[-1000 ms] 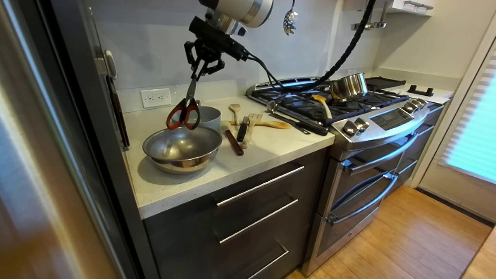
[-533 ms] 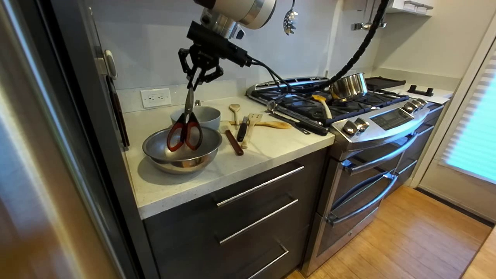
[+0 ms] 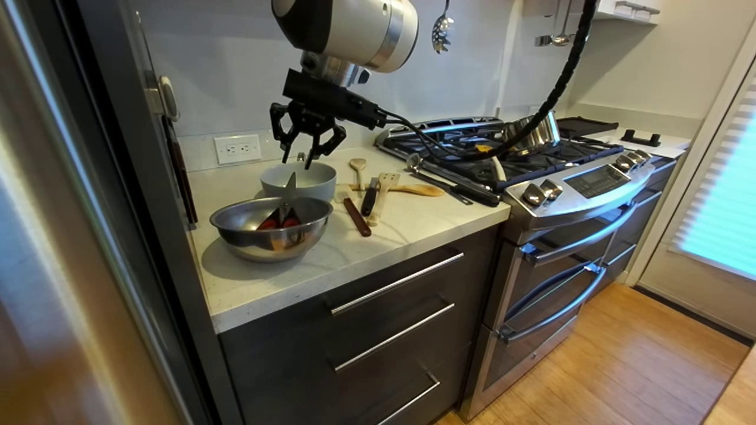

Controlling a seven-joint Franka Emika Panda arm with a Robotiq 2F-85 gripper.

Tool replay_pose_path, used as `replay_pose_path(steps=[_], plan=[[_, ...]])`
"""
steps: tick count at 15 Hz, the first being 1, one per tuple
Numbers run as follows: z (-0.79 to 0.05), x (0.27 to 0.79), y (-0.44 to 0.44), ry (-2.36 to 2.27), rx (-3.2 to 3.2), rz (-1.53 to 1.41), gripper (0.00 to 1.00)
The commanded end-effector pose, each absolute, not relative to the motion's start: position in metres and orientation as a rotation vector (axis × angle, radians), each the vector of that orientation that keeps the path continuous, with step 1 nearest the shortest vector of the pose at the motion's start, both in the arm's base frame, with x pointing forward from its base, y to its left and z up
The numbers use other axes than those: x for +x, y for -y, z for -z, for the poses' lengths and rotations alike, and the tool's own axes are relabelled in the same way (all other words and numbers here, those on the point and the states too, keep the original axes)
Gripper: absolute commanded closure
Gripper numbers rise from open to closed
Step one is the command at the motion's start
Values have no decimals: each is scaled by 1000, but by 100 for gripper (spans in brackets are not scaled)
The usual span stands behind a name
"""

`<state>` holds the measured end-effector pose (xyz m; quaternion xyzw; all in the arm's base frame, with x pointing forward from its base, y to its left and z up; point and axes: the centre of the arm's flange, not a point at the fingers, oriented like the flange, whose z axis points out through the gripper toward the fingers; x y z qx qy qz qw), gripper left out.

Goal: Move the scissors to the silver bowl

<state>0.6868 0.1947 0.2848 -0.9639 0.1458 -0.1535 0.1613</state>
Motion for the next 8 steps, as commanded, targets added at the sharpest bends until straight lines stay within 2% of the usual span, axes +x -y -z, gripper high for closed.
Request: replay_pose_path(steps=[1,4,7,8], plan=[[-306,682,-164,-487,-2788,503,23],[-346,683,-123,-583,-2699,590,2],[-371,686,-96,-613,-2676,638,0],[-364,702,-110,-589,-2694,644,0]])
